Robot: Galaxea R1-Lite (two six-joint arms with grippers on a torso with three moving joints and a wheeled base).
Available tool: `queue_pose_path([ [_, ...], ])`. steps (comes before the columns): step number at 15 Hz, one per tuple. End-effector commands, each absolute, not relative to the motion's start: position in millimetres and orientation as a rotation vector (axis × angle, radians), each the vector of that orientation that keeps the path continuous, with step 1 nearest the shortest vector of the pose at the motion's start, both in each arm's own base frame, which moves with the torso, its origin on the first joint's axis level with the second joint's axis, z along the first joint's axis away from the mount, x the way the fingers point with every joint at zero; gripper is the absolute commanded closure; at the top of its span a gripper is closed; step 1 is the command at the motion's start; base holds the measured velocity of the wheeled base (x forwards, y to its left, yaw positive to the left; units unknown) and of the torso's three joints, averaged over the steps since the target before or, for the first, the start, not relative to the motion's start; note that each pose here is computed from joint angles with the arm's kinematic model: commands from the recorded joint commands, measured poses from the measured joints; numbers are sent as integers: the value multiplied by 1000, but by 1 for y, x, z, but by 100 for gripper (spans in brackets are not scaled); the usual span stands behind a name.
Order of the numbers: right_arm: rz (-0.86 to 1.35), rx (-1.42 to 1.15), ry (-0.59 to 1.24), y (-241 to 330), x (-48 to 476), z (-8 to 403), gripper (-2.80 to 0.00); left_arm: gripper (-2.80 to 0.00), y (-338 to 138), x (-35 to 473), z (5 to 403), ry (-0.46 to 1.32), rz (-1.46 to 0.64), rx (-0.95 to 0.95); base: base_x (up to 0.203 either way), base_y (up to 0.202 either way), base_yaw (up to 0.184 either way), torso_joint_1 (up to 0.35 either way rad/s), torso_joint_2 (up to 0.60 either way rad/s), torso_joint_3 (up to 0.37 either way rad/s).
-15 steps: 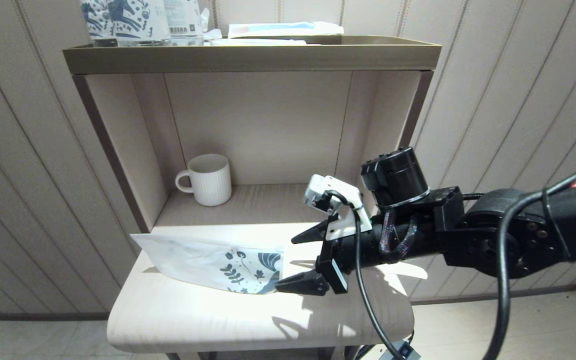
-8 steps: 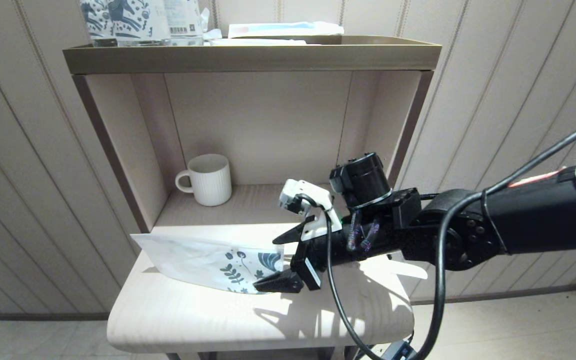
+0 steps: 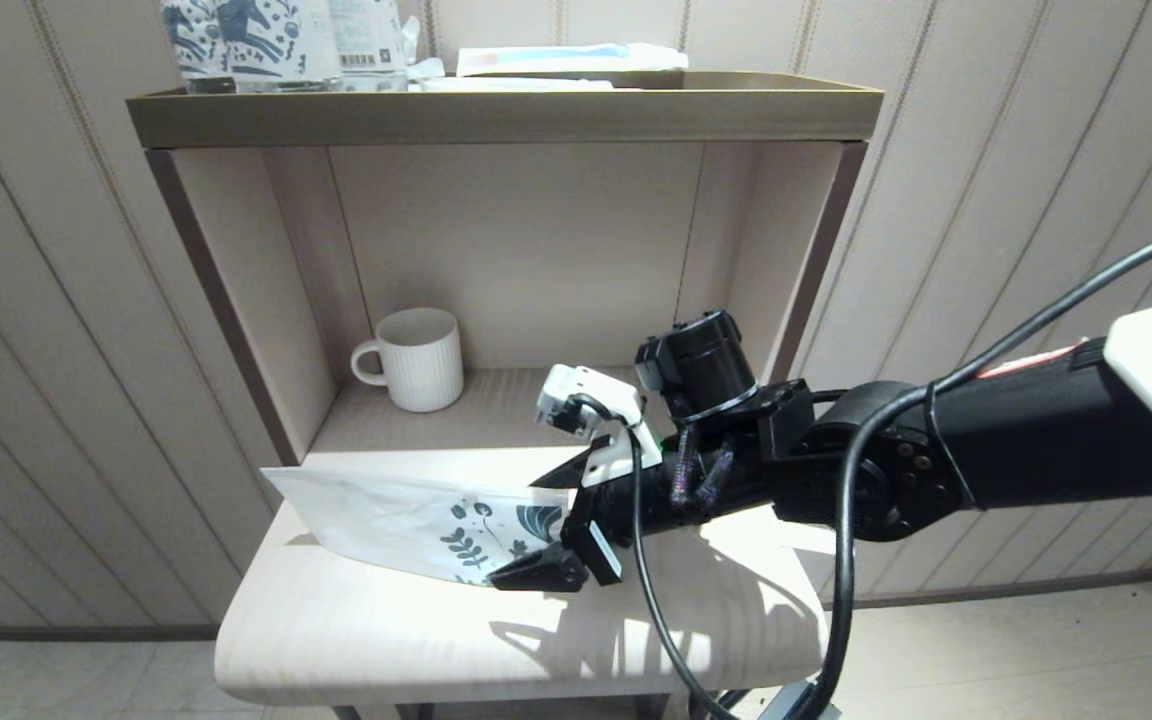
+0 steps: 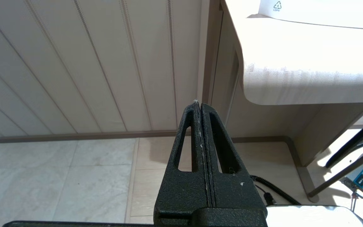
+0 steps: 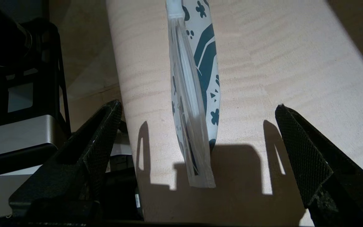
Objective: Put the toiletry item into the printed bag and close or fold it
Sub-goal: Pick up the storage bag
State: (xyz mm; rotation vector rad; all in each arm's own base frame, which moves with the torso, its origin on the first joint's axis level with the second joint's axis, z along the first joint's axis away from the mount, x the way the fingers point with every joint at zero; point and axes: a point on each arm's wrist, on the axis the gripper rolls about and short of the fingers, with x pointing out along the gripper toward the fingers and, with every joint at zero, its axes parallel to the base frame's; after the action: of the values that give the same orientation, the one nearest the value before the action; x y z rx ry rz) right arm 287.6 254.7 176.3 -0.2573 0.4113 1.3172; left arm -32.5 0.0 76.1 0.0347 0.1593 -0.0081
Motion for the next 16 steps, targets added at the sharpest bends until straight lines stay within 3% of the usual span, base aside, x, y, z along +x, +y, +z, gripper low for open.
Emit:
queue_pose_path([
  [1, 1326, -259, 405, 259, 288, 176, -280, 0, 0, -33, 76, 161, -7, 35, 0, 0, 0, 0, 0, 0],
  [16, 1340, -257, 400, 263, 289, 177, -280, 0, 0, -32, 76, 162, -7, 35, 0, 0, 0, 0, 0, 0],
])
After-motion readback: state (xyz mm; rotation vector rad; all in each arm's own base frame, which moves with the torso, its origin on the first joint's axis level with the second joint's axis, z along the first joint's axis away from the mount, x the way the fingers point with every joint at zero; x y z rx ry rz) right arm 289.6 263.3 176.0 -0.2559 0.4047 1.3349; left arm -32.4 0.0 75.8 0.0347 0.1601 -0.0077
